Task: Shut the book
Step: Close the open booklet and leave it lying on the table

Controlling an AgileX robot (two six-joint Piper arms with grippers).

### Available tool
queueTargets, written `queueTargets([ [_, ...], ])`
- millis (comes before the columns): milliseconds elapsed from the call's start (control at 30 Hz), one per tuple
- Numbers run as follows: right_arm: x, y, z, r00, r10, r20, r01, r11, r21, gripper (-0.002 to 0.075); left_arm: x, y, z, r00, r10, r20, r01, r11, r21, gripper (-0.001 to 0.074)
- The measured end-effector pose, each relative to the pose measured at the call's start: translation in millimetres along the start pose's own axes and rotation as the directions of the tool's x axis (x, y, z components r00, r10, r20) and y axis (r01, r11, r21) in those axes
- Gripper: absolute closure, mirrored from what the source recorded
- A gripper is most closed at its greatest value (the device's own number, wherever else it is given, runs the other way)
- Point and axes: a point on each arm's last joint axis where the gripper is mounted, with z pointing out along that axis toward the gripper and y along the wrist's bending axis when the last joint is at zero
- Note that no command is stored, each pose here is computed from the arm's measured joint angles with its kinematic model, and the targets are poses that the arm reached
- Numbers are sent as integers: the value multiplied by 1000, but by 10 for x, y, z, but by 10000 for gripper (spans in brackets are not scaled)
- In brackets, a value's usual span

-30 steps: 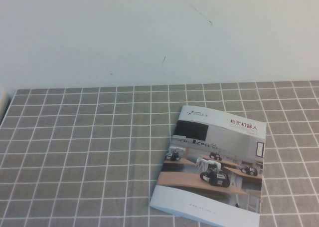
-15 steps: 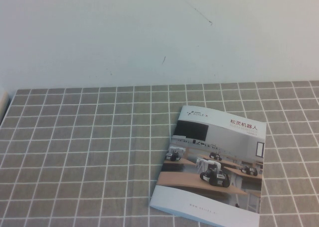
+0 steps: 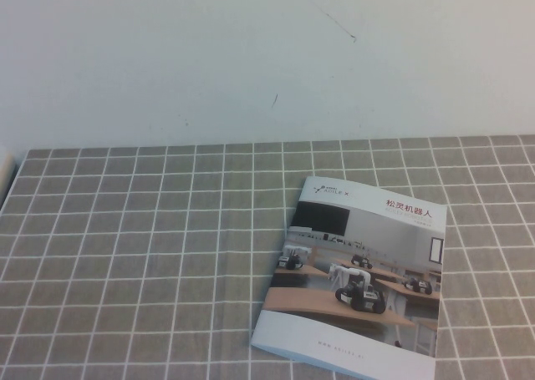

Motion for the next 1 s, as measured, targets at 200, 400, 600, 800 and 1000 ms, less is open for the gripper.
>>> queueTargets([
  [200,2,1,0,1000,2,-2,-2,1000,-1,729,1,0,0,1000,2,-1,-2,1000,0,738],
  [400,2,1,0,1000,2,-2,-2,1000,-1,729,55,-2,12,1000,7,-13,-7,1000,-4,738],
  [600,2,1,0,1000,2,-2,-2,1000,-1,729,346,29,36,998,-32,-53,27,995,-95,738],
  [800,2,1,0,1000,2,-2,-2,1000,-1,729,667,45,35,996,-70,-47,60,982,-180,738],
  [1000,4,3,0,1000,3,-5,-3,1000,-4,729,786,39,-18,976,-186,-113,158,963,-218,738],
])
